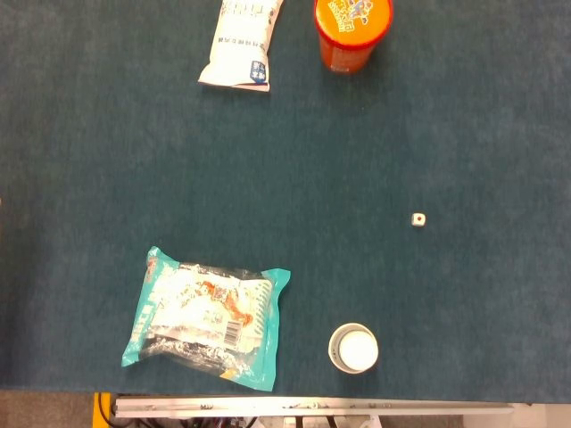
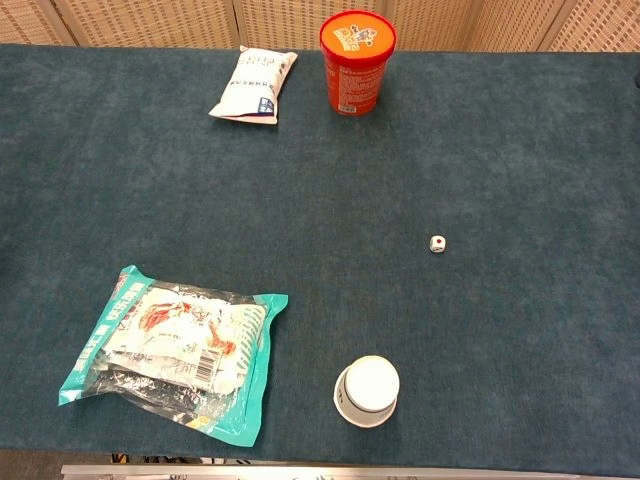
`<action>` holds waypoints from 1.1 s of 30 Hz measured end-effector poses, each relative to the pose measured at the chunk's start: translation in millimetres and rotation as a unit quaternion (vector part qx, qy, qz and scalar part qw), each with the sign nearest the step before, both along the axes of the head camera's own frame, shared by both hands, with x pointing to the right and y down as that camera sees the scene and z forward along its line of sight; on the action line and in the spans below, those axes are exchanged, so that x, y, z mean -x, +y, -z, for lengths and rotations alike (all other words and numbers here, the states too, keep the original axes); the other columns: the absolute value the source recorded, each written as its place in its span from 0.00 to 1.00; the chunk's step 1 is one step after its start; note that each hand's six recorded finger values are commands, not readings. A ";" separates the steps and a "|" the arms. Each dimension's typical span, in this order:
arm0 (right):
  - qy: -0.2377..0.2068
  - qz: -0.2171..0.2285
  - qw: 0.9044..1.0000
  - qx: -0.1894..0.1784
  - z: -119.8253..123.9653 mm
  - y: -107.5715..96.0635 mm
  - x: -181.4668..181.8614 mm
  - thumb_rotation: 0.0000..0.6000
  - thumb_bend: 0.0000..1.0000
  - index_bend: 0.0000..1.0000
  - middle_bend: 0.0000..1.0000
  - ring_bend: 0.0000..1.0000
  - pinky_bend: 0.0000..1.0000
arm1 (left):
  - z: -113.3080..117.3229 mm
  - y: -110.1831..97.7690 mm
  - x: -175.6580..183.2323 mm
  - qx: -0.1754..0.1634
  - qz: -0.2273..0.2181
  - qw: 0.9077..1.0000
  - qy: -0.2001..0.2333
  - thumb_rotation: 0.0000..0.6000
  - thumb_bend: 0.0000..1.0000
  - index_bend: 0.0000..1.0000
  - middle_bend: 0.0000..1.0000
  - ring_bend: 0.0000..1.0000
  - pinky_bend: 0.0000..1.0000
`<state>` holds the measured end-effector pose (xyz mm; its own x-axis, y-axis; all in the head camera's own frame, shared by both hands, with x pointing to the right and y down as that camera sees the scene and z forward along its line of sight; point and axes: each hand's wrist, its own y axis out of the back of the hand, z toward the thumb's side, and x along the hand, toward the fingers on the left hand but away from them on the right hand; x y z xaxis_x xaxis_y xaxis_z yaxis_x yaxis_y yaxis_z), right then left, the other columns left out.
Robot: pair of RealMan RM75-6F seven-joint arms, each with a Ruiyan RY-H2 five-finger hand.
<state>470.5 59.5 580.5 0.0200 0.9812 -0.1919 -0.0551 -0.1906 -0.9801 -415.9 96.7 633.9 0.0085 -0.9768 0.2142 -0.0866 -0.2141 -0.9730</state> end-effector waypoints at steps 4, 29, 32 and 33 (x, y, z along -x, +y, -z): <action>0.003 0.011 1.000 0.001 1.1 -3.3 4.9 1.00 0.03 0.00 0.43 0.47 0.64 | 0.2 0.0 0.0 0.000 0.000 1.000 -0.001 1.00 0.46 0.45 0.53 0.35 0.44; 0.064 0.214 0.963 0.154 -50.2 -68.7 122.6 1.00 0.74 0.21 0.62 0.61 0.73 | -2.9 5.8 8.7 0.008 0.002 1.000 -0.002 1.00 0.46 0.45 0.53 0.35 0.44; 0.072 0.236 0.954 0.172 -58.2 -74.7 137.5 1.00 0.80 0.21 0.63 0.65 0.83 | -4.0 7.2 9.9 0.011 0.000 1.000 -0.004 1.00 0.46 0.45 0.53 0.35 0.44; 0.074 0.242 0.951 0.178 -60.6 -76.1 141.7 1.00 0.81 0.21 0.63 0.66 0.84 | -4.2 7.6 10.1 0.011 0.000 1.000 -0.004 1.00 0.46 0.45 0.53 0.35 0.44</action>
<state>328.8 -16.6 641.1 0.3990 0.7371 -0.5454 -0.3535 -0.4252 -0.8332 -426.0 104.3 638.1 0.0064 -0.9717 0.2363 -0.0790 -0.2361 -0.9685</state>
